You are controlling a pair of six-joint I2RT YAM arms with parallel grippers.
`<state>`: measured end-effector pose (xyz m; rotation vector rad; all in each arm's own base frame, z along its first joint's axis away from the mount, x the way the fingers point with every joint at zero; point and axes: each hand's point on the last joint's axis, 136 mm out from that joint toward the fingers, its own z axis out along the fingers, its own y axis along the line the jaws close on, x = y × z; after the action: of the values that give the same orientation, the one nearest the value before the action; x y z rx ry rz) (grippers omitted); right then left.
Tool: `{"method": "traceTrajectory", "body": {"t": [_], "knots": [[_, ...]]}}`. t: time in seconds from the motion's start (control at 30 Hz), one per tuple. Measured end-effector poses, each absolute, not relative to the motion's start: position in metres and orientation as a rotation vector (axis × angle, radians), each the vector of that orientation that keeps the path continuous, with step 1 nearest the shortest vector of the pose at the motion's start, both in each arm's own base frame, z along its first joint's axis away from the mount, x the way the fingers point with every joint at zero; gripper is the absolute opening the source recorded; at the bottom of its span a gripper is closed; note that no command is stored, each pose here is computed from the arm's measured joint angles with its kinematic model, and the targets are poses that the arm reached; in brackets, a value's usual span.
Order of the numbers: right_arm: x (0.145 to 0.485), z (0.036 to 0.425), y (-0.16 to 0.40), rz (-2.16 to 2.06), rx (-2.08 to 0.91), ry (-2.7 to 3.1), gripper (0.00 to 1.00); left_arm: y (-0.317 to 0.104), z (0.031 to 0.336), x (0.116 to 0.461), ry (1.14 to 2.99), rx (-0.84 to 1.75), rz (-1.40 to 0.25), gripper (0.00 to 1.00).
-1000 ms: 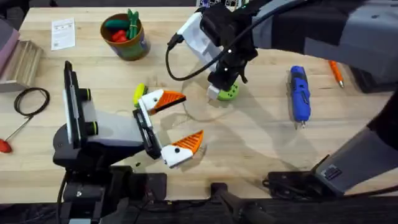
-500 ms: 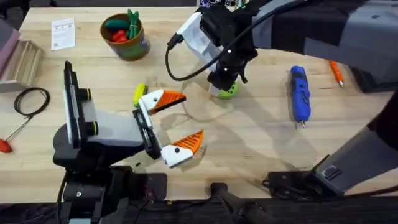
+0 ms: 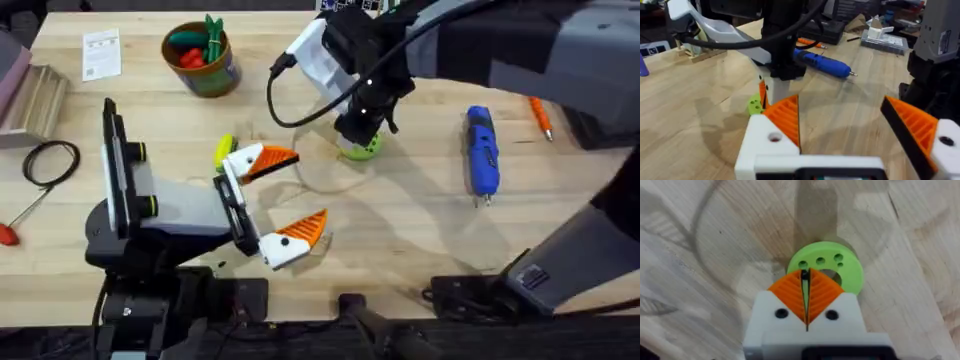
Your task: Pick up the gripper from the table and insert it into the empty holder that is missing its gripper. Then pick up a screw, insert it into the mounting hole, and use the screwdriver to tighten it. Finally, clean up the table by picking up the vegetable and placing it into the bucket.
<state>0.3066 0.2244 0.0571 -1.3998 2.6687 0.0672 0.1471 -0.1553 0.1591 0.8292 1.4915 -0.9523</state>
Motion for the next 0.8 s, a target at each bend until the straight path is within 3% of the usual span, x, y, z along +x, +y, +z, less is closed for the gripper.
{"method": "traceTrajectory", "body": {"t": [0.47,0.8], "knots": [[0.301,0.067,0.221,0.067,-1.401,2.671,0.007,-0.155,0.159,0.147,1.492,0.829,-0.953,0.985],[0.299,0.162,0.219,0.097,-1.323,2.515,0.007,-0.155,0.159,0.147,1.492,0.829,-0.953,0.985]]}}
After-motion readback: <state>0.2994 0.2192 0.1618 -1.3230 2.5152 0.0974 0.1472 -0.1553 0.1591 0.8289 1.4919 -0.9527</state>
